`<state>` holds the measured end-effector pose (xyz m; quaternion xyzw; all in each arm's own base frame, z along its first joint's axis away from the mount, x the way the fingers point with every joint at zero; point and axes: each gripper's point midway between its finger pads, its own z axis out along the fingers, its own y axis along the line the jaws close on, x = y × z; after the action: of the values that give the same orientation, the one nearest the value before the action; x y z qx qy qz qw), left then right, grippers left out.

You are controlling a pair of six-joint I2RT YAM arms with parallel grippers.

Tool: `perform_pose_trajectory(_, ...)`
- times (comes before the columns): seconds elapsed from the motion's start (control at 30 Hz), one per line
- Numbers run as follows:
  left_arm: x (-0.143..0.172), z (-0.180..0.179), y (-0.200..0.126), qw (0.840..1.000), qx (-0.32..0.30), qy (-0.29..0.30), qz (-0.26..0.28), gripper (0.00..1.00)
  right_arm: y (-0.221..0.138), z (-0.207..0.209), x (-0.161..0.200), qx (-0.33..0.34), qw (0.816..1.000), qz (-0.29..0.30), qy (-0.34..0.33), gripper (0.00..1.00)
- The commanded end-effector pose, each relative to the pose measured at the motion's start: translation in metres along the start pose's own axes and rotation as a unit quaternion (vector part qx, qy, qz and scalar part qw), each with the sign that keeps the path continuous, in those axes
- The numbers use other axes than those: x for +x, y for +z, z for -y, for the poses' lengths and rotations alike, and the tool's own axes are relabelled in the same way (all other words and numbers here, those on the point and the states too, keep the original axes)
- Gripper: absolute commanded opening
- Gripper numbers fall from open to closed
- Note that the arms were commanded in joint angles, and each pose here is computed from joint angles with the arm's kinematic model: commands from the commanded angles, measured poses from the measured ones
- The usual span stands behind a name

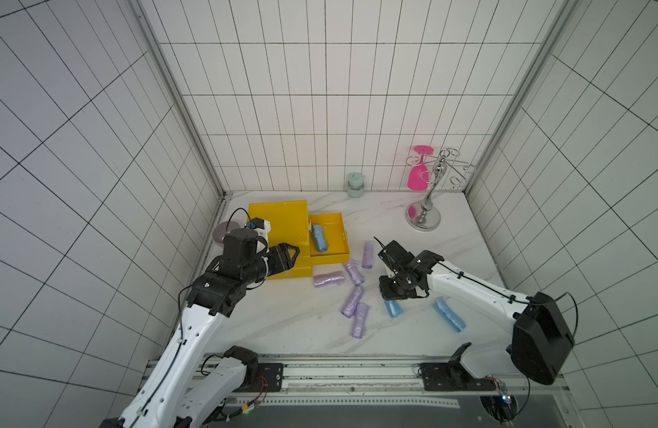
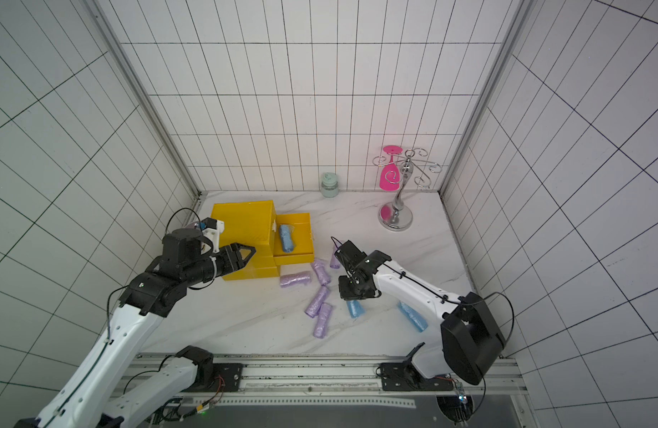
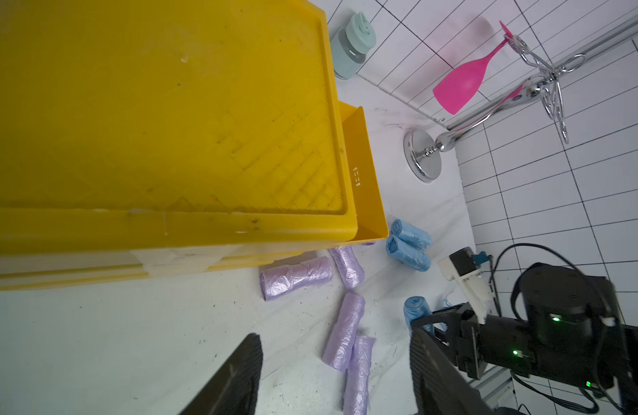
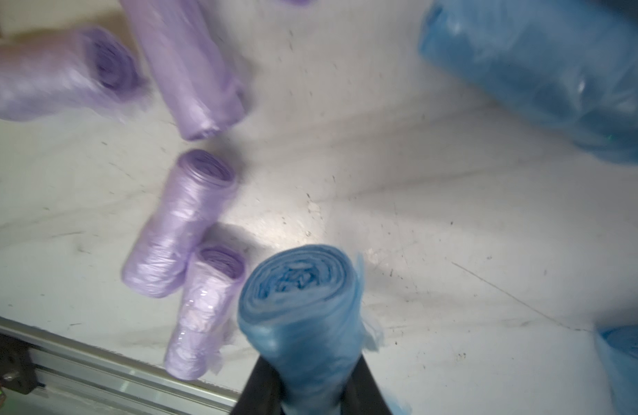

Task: Sort the rolls of trash bags by color and place them into the drawer
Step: Pick up the roll of trash bags from the center of the board, then place the roll of trash bags in the drawer.

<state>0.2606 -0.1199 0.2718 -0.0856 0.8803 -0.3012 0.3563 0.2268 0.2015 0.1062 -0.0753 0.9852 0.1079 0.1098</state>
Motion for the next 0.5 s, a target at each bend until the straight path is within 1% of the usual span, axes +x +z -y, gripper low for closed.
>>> perform_pose_trajectory(0.0, -0.023, -0.004, -0.015, 0.999, -0.011, 0.020, 0.029, 0.65, -0.032, -0.021, -0.029, -0.029, 0.999, 0.034, -0.019, 0.16)
perform_pose_trajectory(0.13, -0.050, -0.014, -0.029, 0.998, -0.021, 0.011, 0.057, 0.65, -0.051, -0.052, -0.062, -0.075, 0.995, 0.055, -0.034, 0.16)
perform_pose_trajectory(0.23, -0.069, -0.020, -0.032, 0.997, -0.024, 0.004, 0.072, 0.65, -0.059, -0.081, -0.087, -0.116, 0.990, 0.064, -0.047, 0.16)
perform_pose_trajectory(0.37, -0.091, -0.023, -0.027, 0.996, -0.023, 0.000, 0.088, 0.65, -0.065, -0.114, -0.125, -0.154, 0.983, 0.081, -0.056, 0.15)
perform_pose_trajectory(0.47, -0.106, -0.024, -0.019, 0.995, -0.023, -0.002, 0.097, 0.65, -0.065, -0.132, -0.156, -0.164, 0.980, 0.100, -0.060, 0.15)
